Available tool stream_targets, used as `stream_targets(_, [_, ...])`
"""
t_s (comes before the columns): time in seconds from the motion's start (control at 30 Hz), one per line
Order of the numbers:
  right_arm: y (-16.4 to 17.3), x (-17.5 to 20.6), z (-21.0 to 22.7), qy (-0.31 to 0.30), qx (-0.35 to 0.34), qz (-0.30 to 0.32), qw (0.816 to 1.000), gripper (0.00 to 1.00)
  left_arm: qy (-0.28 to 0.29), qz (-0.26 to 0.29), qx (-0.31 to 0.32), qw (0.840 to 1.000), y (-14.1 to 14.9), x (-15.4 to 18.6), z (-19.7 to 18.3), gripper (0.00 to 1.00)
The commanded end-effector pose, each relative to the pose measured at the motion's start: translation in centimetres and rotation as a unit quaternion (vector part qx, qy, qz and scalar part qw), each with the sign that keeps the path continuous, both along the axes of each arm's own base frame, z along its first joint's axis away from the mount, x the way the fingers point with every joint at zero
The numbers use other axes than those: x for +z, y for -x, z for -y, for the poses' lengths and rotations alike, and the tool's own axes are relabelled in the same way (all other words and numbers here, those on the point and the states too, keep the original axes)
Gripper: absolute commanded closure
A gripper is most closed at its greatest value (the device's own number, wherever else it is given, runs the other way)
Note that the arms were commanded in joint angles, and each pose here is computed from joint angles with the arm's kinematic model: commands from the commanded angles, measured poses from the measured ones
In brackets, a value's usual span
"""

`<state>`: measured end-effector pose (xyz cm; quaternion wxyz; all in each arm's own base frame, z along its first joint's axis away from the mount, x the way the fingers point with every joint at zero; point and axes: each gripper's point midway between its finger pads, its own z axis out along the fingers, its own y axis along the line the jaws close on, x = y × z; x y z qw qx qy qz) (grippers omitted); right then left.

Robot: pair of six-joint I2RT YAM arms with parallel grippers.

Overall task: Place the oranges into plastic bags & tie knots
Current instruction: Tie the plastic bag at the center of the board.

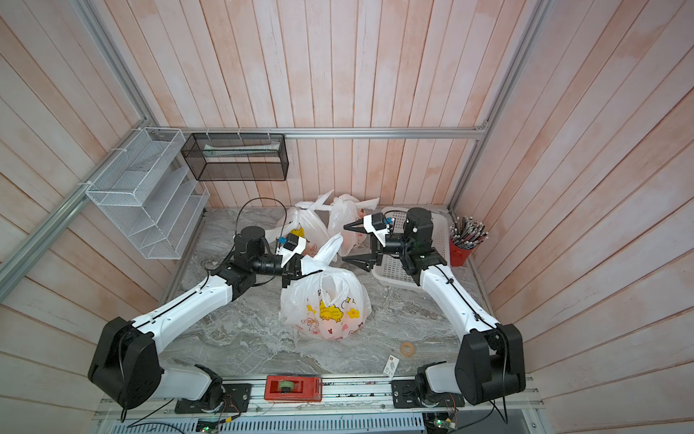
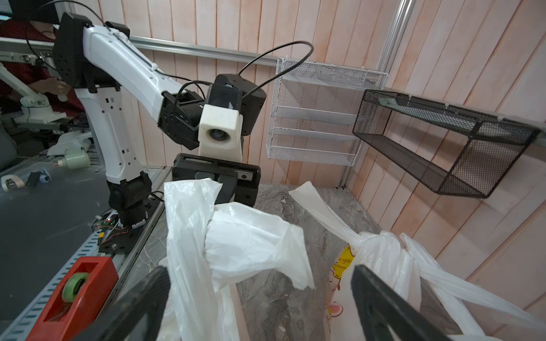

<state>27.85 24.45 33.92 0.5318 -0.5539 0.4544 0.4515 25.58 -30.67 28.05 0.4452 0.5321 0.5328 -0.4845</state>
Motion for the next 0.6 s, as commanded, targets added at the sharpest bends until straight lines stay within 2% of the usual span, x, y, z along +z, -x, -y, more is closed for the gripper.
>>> stream_targets(0.0, [1.1,0.2,0.0,-0.006,0.037,0.072,0.997,0.02,0.010,0.012,-0.017,1.000,0.8,0.5,-0.2,1.00])
stream_targets(0.13, [0.4,0.1,-0.6,-0.005,0.038,0.084,0.996,0.03,0.009,0.010,-0.021,1.000,0.9,0.6,-0.2,1.00])
stream_targets(0.33, [-0.1,0.2,-1.7,0.002,0.053,0.083,0.995,0.18,0.008,0.008,-0.026,1.000,1.1,0.5,-0.2,1.00])
stream_targets(0.43, [0.0,0.4,-1.9,0.001,0.064,0.081,0.995,0.38,0.007,0.007,-0.025,1.000,1.0,0.5,-0.3,1.00])
stream_targets(0.57, [0.5,0.4,-1.9,0.001,0.069,0.081,0.994,0.79,0.010,0.003,-0.016,1.000,0.6,0.6,-0.7,1.00])
